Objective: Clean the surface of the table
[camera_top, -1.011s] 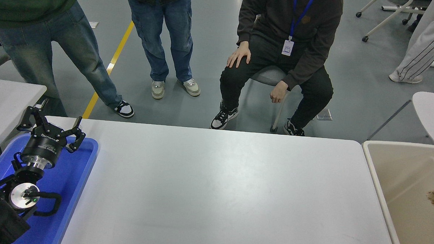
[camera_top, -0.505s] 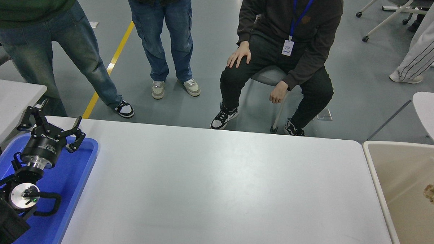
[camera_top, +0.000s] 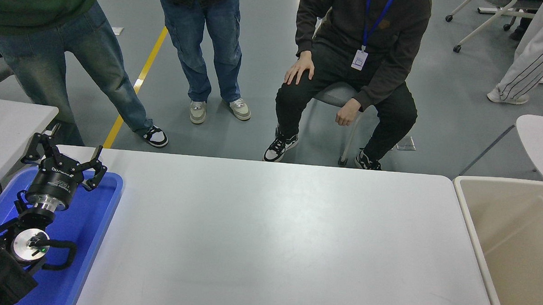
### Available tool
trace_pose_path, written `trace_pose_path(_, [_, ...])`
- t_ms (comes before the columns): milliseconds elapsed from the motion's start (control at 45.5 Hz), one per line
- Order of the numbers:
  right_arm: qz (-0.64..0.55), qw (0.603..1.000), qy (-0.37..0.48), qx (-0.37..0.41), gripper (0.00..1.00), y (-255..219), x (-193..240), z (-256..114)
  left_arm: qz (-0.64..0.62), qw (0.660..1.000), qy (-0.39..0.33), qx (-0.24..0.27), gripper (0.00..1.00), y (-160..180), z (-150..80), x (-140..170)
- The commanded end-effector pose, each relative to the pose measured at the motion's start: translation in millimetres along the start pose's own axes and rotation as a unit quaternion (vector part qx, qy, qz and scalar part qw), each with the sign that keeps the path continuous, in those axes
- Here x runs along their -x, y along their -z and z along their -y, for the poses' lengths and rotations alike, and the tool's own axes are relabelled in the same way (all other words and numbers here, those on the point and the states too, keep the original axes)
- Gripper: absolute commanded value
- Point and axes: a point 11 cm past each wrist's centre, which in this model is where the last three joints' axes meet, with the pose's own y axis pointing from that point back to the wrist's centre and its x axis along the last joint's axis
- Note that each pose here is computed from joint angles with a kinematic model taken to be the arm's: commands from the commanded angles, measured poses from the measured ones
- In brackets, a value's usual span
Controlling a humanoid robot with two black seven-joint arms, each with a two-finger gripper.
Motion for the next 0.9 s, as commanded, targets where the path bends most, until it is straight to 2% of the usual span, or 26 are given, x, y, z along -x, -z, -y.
trace_pose_path(0, [0.008,1.0,0.001,-0.016,0.99,18,-1,3,0.0,1.0,0.0,0.0,1.0,0,0,0])
trace_pose_path(176, [0.015,0.999,0.028,-0.018,0.99,20,5,4,0.0,1.0,0.0,0.0,1.0,0,0,0])
trace_pose_path(396, [0.038,0.997,0.059,-0.043,0.99,51,-4,8,0.0,1.0,0.0,0.0,1.0,0,0,0])
trace_pose_path(484, [0.102,0.989,0.089,-0.055,0.99,56,-14,6,0.0,1.0,0.0,0.0,1.0,0,0,0])
trace_pose_path(637, [0.214,0.969,0.091,-0.087,0.99,74,-19,6,0.0,1.0,0.0,0.0,1.0,0,0,0])
trace_pose_path(879, [0.302,0.929,0.161,-0.144,0.99,121,7,3,0.0,1.0,0.0,0.0,1.0,0,0,0])
